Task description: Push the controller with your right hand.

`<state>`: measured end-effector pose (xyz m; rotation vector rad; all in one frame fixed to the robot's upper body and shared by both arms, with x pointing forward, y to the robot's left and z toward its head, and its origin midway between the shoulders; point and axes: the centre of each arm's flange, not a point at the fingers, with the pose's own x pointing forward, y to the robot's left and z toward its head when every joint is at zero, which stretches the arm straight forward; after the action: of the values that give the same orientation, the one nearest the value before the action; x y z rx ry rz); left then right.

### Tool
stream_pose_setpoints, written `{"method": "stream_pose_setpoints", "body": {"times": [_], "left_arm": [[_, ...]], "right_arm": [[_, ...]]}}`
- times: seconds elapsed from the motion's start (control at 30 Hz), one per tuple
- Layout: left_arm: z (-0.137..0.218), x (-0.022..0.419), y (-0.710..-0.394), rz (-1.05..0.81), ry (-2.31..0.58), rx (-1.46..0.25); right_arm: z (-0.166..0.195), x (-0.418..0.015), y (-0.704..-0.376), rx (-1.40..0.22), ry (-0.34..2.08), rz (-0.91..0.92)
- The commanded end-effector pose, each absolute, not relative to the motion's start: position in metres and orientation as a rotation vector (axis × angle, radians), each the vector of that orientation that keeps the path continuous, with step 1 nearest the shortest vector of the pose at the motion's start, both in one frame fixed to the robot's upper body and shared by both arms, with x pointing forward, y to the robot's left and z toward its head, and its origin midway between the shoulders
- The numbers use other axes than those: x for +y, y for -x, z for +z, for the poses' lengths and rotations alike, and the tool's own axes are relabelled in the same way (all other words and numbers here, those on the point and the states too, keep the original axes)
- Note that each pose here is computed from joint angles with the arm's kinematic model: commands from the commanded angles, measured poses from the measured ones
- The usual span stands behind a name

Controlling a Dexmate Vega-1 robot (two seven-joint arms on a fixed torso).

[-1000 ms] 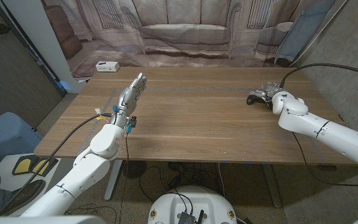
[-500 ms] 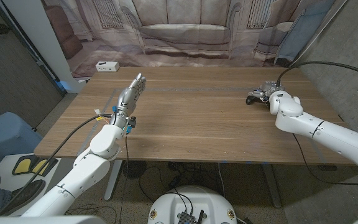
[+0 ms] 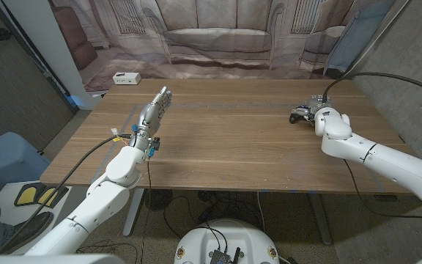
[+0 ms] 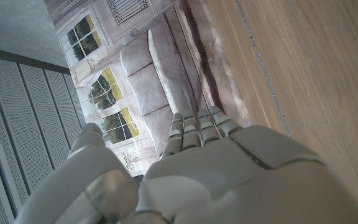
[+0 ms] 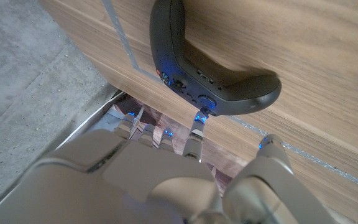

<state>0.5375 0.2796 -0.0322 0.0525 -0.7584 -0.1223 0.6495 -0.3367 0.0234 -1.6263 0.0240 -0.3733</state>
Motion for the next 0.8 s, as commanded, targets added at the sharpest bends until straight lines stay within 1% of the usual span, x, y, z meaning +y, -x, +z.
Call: {"method": "stream_pose_setpoints", "body": {"times": [0.03, 0.8], "left_arm": [[-0.0326, 0.2799, -0.5392, -0.128, -0.053, -0.755], [-0.0298, 0.2781, -0.5395, -0.134, -0.058, -0.760]], "right_arm": [[0.0192, -0.3344, -0.6509, 0.041, 1.633, -0.379], [0.0283, -0.3366, -0.6433, -0.010, 1.592, -0.405]]}}
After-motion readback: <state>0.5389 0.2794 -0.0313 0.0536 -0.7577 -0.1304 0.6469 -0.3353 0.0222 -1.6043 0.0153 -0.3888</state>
